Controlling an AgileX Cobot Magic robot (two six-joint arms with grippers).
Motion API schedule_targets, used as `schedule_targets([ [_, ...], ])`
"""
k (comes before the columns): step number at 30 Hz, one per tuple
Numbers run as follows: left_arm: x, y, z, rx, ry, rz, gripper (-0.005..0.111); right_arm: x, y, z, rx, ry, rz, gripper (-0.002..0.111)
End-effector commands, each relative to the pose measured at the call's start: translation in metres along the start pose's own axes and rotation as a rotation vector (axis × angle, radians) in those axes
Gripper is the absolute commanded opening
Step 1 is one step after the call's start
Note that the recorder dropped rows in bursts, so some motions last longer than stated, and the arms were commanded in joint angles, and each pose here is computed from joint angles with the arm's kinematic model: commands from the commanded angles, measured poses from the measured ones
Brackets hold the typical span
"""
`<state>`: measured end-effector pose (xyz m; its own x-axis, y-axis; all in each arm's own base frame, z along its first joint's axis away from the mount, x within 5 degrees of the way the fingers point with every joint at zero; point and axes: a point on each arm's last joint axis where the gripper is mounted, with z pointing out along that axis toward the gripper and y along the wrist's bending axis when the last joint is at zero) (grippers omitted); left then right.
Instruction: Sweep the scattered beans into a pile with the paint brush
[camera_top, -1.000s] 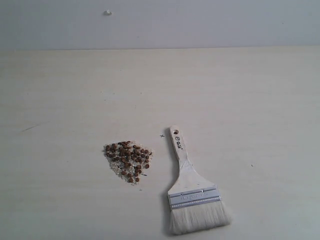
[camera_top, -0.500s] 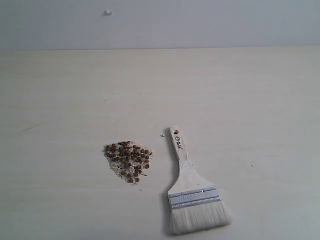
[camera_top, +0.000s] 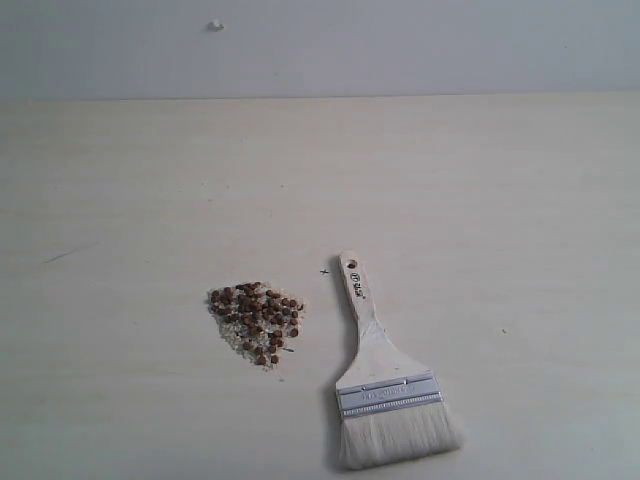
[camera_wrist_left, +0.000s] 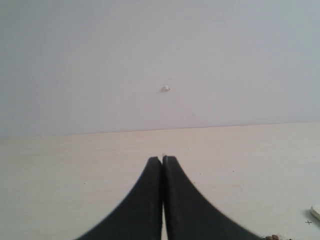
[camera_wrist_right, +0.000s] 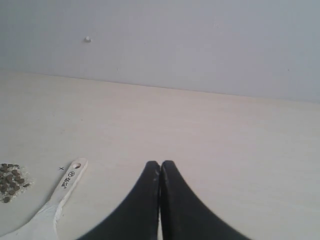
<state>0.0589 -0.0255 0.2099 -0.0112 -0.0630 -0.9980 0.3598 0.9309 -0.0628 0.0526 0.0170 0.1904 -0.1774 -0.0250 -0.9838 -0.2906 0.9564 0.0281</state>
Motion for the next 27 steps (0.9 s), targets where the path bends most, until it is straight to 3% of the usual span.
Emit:
schedule_targets([
  [1, 0.0001, -0.0008, -0.001, 0.011, -0.009, -0.005, 0.0, 0.0011, -0.0006, 0.0, 0.008, -0.001, -0.005, 0.0],
  [27, -0.0048, -0.0011, -0.0079, 0.01, -0.09, -0.033, 0.0, 0.0011, -0.0005, 0.0, 0.008, -0.001, -0.004, 0.0],
])
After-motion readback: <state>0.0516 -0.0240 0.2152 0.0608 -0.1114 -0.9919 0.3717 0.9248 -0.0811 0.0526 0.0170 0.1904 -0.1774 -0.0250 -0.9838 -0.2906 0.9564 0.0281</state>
